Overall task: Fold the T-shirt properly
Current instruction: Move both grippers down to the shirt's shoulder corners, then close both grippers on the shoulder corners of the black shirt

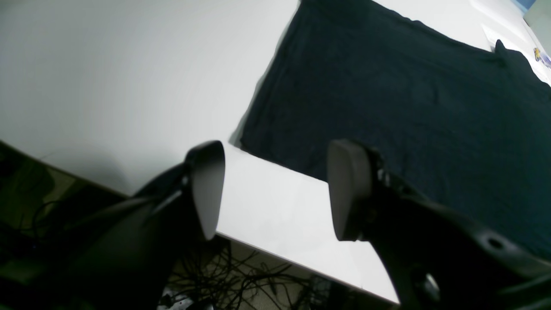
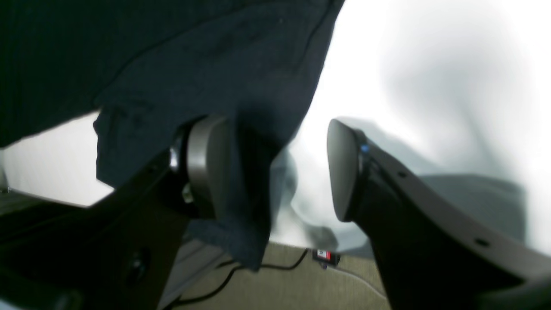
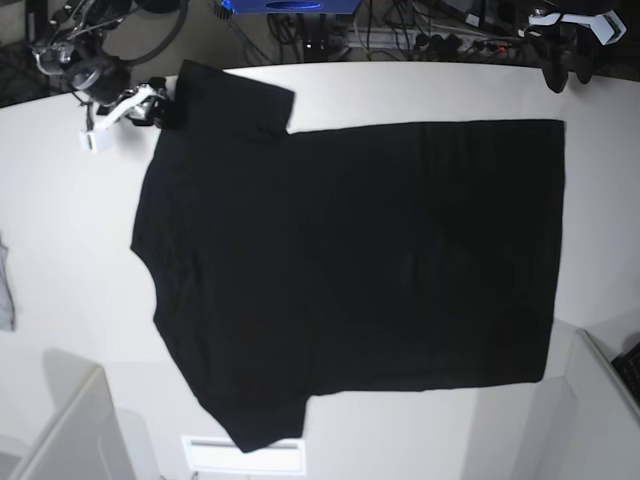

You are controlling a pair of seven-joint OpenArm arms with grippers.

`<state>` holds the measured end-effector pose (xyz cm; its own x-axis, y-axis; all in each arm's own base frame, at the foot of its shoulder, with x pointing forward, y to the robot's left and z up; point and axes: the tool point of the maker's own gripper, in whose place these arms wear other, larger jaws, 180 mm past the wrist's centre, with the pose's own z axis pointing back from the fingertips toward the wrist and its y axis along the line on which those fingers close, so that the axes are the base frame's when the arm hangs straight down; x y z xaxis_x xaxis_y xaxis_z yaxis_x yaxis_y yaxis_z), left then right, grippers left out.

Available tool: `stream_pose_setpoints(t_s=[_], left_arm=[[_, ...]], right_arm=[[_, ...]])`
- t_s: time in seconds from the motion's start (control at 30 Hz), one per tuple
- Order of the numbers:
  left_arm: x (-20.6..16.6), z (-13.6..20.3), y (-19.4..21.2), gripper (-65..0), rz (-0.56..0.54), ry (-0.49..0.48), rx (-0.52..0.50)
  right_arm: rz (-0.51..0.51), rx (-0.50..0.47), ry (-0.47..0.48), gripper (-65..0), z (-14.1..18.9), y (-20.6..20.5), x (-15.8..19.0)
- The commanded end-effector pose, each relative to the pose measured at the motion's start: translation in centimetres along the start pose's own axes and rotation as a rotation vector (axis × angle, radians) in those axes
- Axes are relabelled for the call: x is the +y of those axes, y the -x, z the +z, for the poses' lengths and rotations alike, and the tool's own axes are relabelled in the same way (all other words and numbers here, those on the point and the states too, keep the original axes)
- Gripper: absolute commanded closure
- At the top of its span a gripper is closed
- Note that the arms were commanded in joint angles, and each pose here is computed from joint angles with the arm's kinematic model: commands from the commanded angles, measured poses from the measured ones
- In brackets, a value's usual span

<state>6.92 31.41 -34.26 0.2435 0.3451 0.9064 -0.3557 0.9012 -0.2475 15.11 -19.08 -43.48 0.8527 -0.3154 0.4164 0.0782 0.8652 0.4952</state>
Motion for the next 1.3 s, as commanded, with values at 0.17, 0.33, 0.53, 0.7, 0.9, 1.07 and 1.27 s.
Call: stream_pose_setpoints(t_s=[0.17, 0.33, 0.53, 0.7, 0.9, 1.07, 1.27], left_arm=[[-0.1, -0.5, -0.6, -36.0, 0.006, 0.011, -0.015], [2.1, -2.0, -1.3, -36.2, 0.068, -0.055, 0.016], [2.5, -3.7, -1.9, -35.9, 0.142, 0.012, 0.094], [4.9, -4.8, -0.9, -35.9, 0.176, -0.054, 0.172], [5.2, -6.0, -0.2, -35.9, 0.202, -0.061, 0.215], [4.8, -7.5, 0.0, -35.9, 0.121, -0.063, 0.225], [3.3, -8.9, 2.6, -35.9, 0.153, -0.032, 0.275]], right_arm=[[0.044, 0.117, -0.015, -33.6, -0.8, 2.0, 1.0], [0.063, 0.154, -0.044, -33.5, -1.4, 2.9, 2.0], [0.060, 0.134, -0.045, -32.9, -1.5, 2.9, 2.0], [0.059, 0.136, -0.045, -10.4, -1.5, 3.0, 2.0], [0.062, 0.140, -0.045, 0.0, -1.5, 2.9, 2.0], [0.062, 0.141, -0.045, 0.0, -1.5, 2.9, 2.0], [0.062, 0.142, -0.044, 0.0, -1.5, 3.0, 2.0]])
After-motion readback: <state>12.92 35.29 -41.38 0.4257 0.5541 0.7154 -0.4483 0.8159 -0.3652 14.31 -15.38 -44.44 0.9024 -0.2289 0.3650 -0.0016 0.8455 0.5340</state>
